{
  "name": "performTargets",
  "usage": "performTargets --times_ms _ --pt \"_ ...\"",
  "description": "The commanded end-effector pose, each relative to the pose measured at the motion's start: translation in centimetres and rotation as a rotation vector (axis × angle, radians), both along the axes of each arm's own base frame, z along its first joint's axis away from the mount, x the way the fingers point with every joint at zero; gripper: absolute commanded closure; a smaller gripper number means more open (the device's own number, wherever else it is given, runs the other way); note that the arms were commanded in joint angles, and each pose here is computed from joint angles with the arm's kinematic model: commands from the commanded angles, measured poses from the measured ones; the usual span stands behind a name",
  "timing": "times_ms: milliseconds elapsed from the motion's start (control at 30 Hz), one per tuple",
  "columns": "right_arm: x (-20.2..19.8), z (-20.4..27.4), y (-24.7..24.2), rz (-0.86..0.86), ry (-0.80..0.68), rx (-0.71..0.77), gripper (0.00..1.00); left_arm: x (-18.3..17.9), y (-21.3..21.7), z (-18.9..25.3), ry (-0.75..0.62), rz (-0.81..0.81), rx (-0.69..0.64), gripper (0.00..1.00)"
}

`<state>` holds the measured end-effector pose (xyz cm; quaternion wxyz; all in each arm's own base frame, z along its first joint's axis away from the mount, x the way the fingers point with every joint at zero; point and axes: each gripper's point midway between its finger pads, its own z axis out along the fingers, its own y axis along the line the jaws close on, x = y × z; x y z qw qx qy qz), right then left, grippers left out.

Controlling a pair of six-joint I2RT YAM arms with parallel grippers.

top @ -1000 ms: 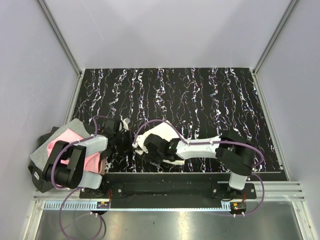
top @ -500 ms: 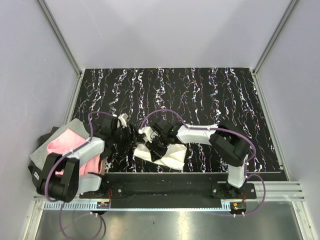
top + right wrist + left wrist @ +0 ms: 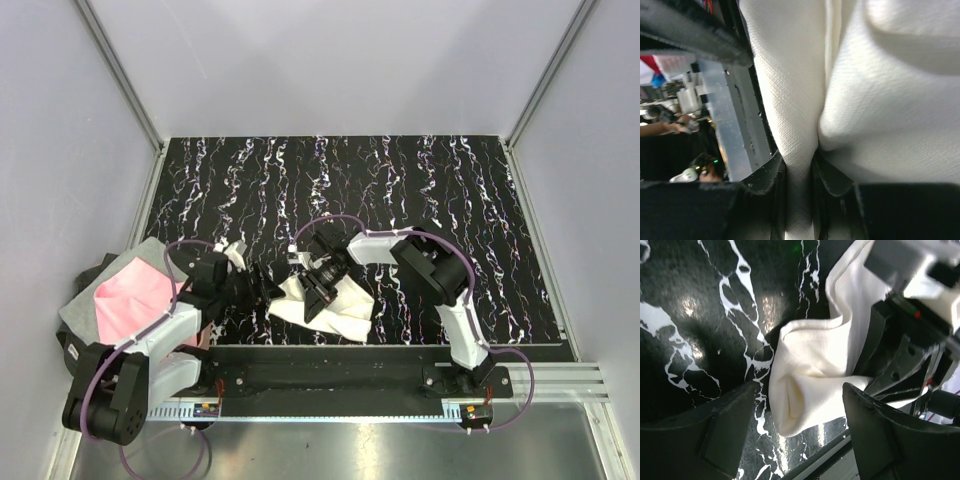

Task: Fold the napkin, place the utensils inside, and roll it up
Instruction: Roll the napkin with the utensil

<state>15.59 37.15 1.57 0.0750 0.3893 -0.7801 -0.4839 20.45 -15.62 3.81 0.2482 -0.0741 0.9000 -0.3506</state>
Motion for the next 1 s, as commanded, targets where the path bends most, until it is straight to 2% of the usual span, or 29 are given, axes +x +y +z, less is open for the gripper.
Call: performTargets --times_ms 0,133,200,367,400,467,500,633,833,967 --pt "-0.5 -1.3 -0.8 0.025 0.112 -0.035 0.75 0.5 -1.3 0.8 -0.078 -0.036 -0.076 0.24" --pt "0.0 -1.6 -0.8 0.019 0.151 -0.026 0.75 -0.1 -1.8 0.3 -0.062 -0.061 -0.097 0.30" --pt "0.3 -1.8 -0.8 0.018 0.163 -0.025 0.75 -0.4 -1.8 -0.2 -0.047 -0.067 -0.093 0.39" --pt "1.2 -1.8 -0.7 0.012 0.161 -0.023 0.73 -1.1 -2.0 -1.4 0.011 -0.079 -0.088 0.70" --pt "1.4 -1.7 -0.7 0.009 0.153 -0.020 0.70 -1.4 -1.9 -2.0 0.045 -0.075 -0.077 0.85" --pt "2.2 -1.5 -0.7 -0.006 0.127 -0.027 0.62 -1.3 -1.4 -2.8 0.082 -0.053 -0.042 0.96" --pt "2.9 -0.8 -0.6 -0.016 0.092 -0.024 0.52 -1.8 -1.1 -3.3 0.117 -0.049 -0.020 1.00" --pt "5.9 1.5 -1.3 -0.092 -0.064 -0.062 0.37 -1.5 0.0 -3.8 0.161 -0.008 0.059 1.00" --pt "10.2 7.3 -4.3 -0.271 -0.406 -0.150 0.25 0.3 0.4 -2.5 0.173 0.011 0.106 1.00" --pt "9.4 10.3 -6.7 -0.363 -0.638 -0.152 0.23 1.5 0.5 -2.4 0.208 0.004 0.116 1.00"
